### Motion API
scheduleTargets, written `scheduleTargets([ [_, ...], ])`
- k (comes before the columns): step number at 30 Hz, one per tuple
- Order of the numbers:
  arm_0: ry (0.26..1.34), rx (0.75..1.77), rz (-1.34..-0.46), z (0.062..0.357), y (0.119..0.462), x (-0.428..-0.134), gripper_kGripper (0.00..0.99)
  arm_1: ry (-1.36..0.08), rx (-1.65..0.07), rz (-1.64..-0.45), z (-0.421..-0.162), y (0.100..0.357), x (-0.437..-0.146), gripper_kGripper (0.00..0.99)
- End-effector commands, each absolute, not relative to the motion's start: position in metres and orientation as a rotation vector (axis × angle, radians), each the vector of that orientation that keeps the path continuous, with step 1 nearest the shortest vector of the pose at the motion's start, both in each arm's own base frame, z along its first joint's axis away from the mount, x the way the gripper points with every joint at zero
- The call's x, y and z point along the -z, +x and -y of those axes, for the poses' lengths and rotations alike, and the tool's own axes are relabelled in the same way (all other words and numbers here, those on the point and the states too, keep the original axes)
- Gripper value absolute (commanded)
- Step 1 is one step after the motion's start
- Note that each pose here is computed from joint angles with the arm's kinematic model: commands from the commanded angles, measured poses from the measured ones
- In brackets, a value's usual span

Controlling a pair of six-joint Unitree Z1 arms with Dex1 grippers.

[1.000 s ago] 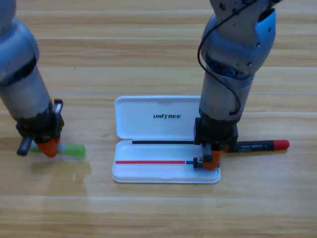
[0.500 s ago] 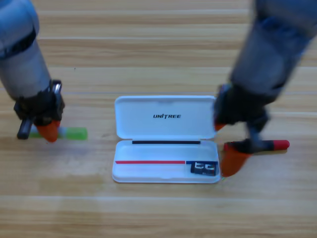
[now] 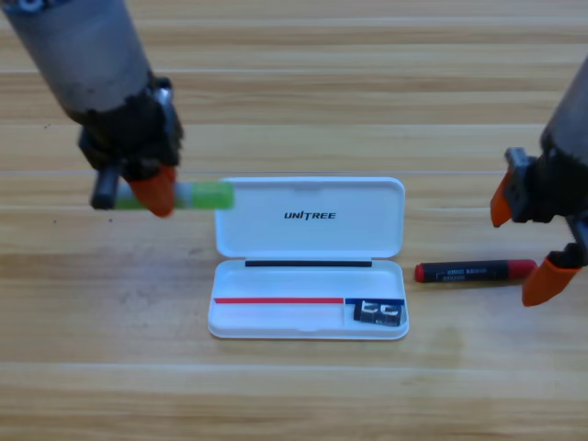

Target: Clean up eraser and pencils

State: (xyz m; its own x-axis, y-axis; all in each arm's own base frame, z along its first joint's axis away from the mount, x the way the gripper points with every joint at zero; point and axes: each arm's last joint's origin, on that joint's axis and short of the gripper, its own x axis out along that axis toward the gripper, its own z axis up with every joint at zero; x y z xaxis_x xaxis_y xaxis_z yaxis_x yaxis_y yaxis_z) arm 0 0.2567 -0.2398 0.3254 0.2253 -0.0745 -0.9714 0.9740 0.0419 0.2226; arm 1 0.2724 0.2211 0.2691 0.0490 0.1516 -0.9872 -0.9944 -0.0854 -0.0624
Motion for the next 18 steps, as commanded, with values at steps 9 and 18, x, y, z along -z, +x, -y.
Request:
scheduleTargets([
  [9,1.183,1.258,-1.138,0.297,0.275,-0.254,0.0,-1.259,-1.344,-1.089,-0.246,0.354,-0.181,0.965],
  [18,1.184,1.282,-1.172,0.322,0.289,-0.223,0.0,-1.289,-1.34,-1.118,-0.245,0.363,-0.167,0.923],
])
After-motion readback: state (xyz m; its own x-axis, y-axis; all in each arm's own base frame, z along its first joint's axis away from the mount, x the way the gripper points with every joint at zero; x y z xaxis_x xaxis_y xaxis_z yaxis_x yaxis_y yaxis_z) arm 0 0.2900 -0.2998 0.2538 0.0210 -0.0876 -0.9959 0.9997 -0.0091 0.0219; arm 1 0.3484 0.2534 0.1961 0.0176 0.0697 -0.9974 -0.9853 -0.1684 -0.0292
